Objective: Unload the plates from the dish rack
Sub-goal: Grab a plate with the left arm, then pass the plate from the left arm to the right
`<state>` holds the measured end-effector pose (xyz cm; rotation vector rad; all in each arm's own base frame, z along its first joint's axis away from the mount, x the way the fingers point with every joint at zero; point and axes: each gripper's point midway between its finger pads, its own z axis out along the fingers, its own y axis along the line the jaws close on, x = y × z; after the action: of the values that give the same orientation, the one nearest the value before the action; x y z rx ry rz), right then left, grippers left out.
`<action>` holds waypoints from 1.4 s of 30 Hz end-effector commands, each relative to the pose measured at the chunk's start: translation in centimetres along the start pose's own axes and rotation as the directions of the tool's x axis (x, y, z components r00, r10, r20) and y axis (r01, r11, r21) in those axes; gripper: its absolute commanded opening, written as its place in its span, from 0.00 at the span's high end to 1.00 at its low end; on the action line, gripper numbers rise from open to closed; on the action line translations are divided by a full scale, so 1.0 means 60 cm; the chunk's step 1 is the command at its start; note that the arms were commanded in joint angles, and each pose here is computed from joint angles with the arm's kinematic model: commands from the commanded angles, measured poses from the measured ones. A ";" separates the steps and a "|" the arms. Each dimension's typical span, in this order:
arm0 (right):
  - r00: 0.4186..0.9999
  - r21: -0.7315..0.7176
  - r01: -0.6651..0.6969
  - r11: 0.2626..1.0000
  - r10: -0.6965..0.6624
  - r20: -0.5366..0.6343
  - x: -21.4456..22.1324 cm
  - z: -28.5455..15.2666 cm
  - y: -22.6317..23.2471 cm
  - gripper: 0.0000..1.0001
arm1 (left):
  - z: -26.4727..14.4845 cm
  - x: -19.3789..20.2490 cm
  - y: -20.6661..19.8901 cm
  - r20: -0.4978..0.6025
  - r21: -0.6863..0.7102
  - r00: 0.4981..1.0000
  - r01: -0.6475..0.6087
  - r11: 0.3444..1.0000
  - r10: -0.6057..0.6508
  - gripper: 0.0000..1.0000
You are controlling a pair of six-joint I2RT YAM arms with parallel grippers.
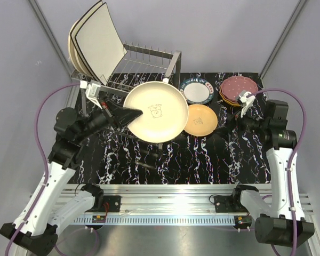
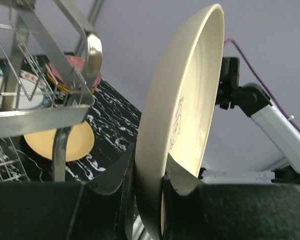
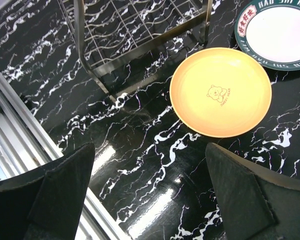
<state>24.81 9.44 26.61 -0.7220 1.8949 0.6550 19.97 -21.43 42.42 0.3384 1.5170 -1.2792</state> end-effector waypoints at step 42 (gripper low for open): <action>0.962 -0.302 -0.272 0.914 0.264 -0.068 -0.014 0.015 0.092 0.00 | 0.112 0.249 0.107 -0.182 -0.137 0.980 0.057 0.989 -0.082 1.00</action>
<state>19.96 14.00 28.79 -0.7162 1.9080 1.1852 21.17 -29.88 25.23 0.4165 1.8860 -1.2180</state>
